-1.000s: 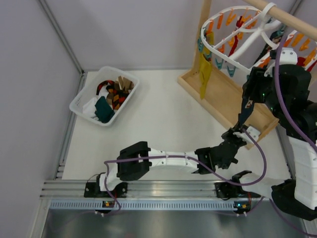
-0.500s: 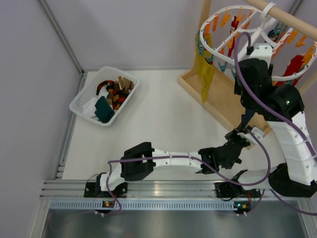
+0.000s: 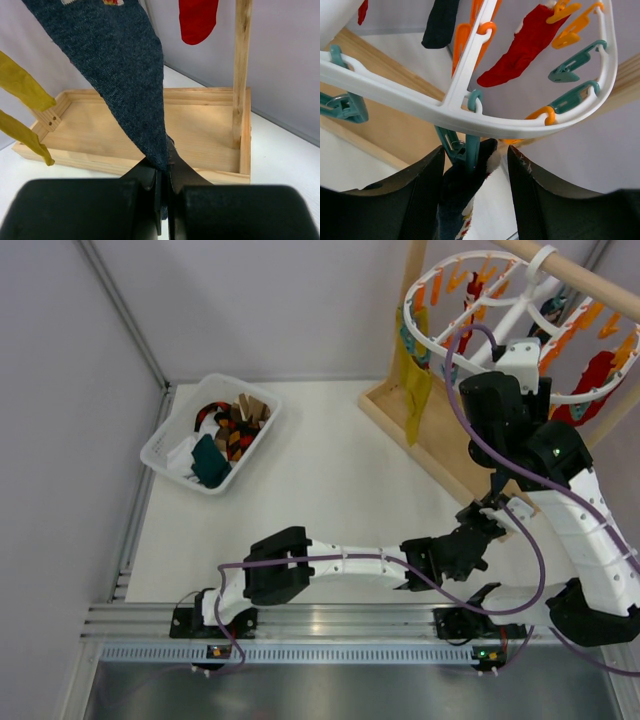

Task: Remove the socks clipped to the hanger

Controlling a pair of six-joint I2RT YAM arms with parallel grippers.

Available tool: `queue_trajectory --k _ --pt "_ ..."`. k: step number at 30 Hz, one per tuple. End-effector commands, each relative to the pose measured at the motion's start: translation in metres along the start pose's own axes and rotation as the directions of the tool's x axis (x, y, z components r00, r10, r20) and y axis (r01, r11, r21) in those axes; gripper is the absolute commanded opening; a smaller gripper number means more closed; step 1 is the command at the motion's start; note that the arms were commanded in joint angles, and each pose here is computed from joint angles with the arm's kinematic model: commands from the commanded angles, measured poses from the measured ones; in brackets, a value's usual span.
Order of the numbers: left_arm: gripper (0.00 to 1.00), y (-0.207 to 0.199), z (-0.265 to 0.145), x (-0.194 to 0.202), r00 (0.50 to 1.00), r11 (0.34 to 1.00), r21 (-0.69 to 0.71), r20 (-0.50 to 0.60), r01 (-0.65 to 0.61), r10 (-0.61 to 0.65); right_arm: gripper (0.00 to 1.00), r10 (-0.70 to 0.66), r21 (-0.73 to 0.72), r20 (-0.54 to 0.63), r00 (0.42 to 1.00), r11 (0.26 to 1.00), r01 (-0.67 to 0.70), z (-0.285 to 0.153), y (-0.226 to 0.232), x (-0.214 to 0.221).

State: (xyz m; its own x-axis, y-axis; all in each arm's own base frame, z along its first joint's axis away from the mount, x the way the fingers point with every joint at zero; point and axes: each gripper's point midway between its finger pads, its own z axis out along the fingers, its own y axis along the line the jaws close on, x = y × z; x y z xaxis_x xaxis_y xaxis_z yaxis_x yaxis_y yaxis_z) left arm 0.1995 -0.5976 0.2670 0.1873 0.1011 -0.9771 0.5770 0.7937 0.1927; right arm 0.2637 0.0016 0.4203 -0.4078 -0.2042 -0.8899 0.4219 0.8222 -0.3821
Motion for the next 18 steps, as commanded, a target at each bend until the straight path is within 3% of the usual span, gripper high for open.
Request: queue_trajectory --k 1,10,18 --pt "0.0 0.003 -0.006 -0.027 0.998 0.998 0.023 0.037 0.058 -0.059 0.51 0.053 0.053 0.072 0.996 0.997 -0.057 -0.002 -0.011 -0.017" --pt "0.0 0.004 -0.01 -0.033 0.996 0.996 0.046 0.043 0.083 -0.085 0.5 0.057 0.059 0.101 0.993 0.996 -0.063 0.005 0.002 -0.022" --pt "0.0 0.006 -0.013 -0.036 0.994 0.993 0.059 0.045 0.1 -0.103 0.44 0.041 0.078 0.117 0.992 0.996 -0.05 0.009 0.003 -0.025"
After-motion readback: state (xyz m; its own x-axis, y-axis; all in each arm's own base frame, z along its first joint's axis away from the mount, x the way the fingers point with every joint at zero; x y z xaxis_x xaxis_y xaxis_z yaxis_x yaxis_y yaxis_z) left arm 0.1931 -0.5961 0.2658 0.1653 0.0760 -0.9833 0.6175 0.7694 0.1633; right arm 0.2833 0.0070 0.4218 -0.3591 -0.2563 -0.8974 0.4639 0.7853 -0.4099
